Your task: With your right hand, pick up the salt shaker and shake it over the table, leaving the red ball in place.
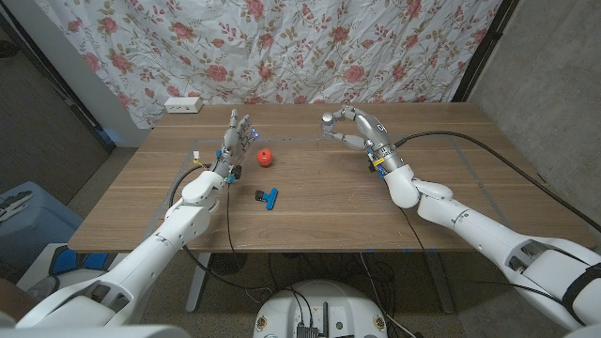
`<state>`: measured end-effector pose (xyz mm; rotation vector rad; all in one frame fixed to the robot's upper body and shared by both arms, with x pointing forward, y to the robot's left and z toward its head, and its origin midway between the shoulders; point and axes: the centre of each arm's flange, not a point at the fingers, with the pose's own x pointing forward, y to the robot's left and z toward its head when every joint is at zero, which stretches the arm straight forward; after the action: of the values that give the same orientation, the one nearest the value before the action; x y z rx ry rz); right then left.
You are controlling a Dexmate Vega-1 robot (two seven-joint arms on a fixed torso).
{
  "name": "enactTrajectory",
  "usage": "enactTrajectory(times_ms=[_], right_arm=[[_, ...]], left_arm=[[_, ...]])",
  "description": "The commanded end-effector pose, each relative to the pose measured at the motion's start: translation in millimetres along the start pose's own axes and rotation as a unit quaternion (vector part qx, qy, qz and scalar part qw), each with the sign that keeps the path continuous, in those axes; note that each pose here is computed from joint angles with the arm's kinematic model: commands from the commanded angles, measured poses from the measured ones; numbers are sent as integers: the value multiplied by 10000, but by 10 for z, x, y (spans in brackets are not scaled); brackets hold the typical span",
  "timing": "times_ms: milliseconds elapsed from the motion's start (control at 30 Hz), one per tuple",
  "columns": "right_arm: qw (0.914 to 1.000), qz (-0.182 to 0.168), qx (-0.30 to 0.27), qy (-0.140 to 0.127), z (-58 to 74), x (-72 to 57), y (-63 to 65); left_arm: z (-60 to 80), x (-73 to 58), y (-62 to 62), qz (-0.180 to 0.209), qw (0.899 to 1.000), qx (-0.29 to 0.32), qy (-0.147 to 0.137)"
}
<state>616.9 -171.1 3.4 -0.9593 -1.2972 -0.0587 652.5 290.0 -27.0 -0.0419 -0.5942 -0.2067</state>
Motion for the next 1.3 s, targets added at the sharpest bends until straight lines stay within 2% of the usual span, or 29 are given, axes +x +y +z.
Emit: enactTrajectory(times_ms=[33,700,967,1300], right_arm=[[9977,-195,-609,-234,-1,12,39],[9858,-478,-1492,-608,-56,83,30],[9775,-552,-1883,-768,-62,146,-22],[9626,-578,-2446,-1012,-1,167,-81]], left_arm=[[-2,-2,1,1,10000,0,4],[-4,-1,0,1,10000,0,4],[-4,0,0,1,10000,0,4],[-4,0,1,1,10000,0,4]])
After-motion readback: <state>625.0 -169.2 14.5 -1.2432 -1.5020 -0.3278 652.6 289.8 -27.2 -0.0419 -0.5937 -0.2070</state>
